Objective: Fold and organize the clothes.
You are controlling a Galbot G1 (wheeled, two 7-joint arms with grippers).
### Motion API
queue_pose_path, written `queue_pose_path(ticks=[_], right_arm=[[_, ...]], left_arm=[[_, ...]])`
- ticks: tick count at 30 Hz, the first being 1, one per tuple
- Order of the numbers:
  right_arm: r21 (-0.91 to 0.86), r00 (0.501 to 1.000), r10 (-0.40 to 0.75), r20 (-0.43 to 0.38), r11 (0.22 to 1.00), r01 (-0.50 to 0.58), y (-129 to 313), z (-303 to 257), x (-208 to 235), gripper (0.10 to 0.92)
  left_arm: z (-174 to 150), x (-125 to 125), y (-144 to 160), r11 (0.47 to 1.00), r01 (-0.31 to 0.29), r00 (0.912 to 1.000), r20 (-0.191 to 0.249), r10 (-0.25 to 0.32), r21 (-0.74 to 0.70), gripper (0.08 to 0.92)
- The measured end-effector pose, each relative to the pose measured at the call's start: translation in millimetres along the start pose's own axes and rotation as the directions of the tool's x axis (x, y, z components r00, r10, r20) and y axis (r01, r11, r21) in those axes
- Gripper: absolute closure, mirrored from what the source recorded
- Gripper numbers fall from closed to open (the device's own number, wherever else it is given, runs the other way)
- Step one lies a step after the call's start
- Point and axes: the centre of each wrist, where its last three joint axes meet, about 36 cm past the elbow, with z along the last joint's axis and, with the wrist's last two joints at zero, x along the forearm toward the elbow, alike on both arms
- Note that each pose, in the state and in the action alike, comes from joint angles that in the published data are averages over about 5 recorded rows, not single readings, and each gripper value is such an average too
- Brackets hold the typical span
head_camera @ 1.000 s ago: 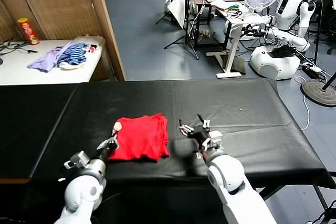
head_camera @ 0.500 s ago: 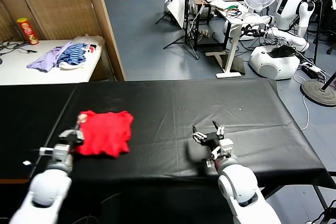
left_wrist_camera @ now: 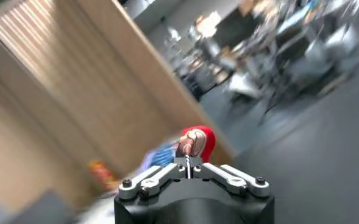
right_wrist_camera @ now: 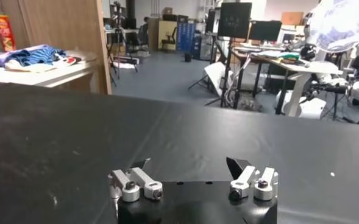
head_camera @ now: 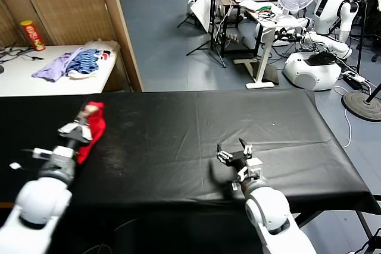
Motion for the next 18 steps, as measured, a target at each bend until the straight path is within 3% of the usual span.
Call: queue_pose_path(ticks=[3, 5, 9, 11, 16, 18], right_arm=[[0.0, 1.0, -0.004, -0.005, 1.0, 0.004, -3, 2, 2, 0.224], [-0.009, 1.0, -0.021, -0.008, 1.0, 0.021, -4, 4, 3, 0.224], [-0.051, 0.997, -0.081, -0.004, 0.995, 0.081, -3, 4, 4, 0.224], [-0.077, 0.993, -0.12, -0.001, 0.99, 0.119, -1, 4, 2, 0.224], [-0.147, 0.976, -0.216, -0.001, 0.966, 0.213, 8, 4, -9, 0.224], [-0.177, 0.968, -0.251, -0.008, 0.953, 0.245, 15, 3, -16, 0.224]], left_arm=[[6, 2, -41, 0.986, -0.097, 0.9951, -0.007, 0.099, 0.137, 0.854], [10, 2, -67, 0.97, -0.153, 0.9881, 0.015, 0.153, 0.188, 0.852], [21, -1, -114, 0.934, -0.267, 0.9636, 0.086, 0.253, 0.238, 0.767], [27, 0, -133, 0.909, -0.332, 0.942, 0.139, 0.305, 0.253, 0.655], [31, 3, -154, 0.836, -0.471, 0.8681, 0.317, 0.382, 0.281, 0.386], [30, 3, -153, 0.819, -0.492, 0.85, 0.365, 0.38, 0.295, 0.285]])
